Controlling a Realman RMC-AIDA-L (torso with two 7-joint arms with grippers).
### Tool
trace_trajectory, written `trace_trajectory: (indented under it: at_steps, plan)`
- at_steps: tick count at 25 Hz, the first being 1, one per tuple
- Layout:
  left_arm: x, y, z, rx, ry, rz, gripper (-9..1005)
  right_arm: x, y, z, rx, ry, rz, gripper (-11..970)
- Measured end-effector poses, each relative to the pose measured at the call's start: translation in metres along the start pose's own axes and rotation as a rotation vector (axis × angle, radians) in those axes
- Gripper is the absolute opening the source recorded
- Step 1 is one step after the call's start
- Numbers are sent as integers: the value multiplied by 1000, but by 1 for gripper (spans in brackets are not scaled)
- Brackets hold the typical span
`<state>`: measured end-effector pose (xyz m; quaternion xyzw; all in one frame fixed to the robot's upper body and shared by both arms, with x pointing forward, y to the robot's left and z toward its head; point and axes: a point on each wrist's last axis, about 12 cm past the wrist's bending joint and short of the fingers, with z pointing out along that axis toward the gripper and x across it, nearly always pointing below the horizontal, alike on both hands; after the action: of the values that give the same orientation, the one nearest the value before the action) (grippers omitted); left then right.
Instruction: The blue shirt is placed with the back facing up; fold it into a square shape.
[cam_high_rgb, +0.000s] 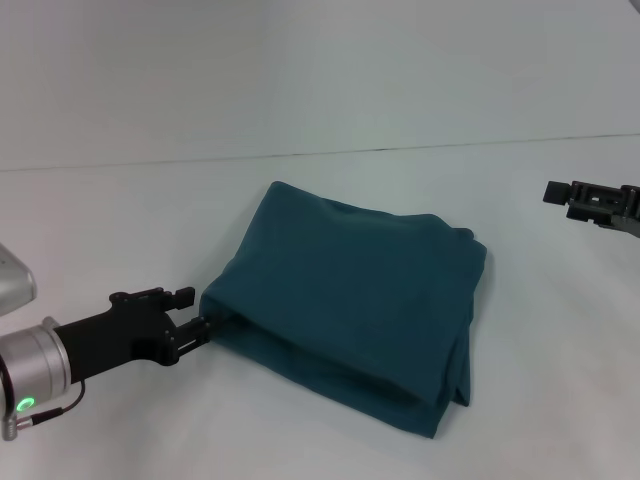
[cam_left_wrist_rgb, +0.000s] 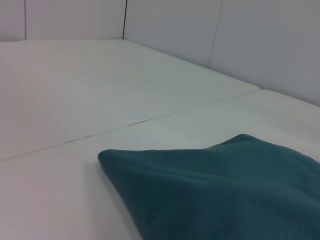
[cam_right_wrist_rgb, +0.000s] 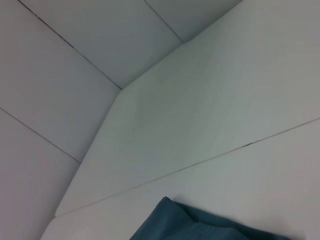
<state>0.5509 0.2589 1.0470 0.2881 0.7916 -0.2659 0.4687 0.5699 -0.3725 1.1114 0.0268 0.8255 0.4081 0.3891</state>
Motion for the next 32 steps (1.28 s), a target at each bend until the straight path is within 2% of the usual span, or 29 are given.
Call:
trace_trajectory:
  at_steps: [9, 14, 22, 32]
  plan:
    - [2, 2, 12, -46, 53, 25, 506, 0, 0, 1, 2, 2, -1, 796]
    - [1, 0, 15, -44, 58, 32, 717, 1, 0, 0, 1, 0, 2, 796]
    - [-2, 1, 16, -43, 49, 36, 704, 2, -1, -1, 4, -1, 4, 795]
    - [-5, 2, 17, -50, 43, 20, 463, 1, -1, 0, 3, -2, 2, 795]
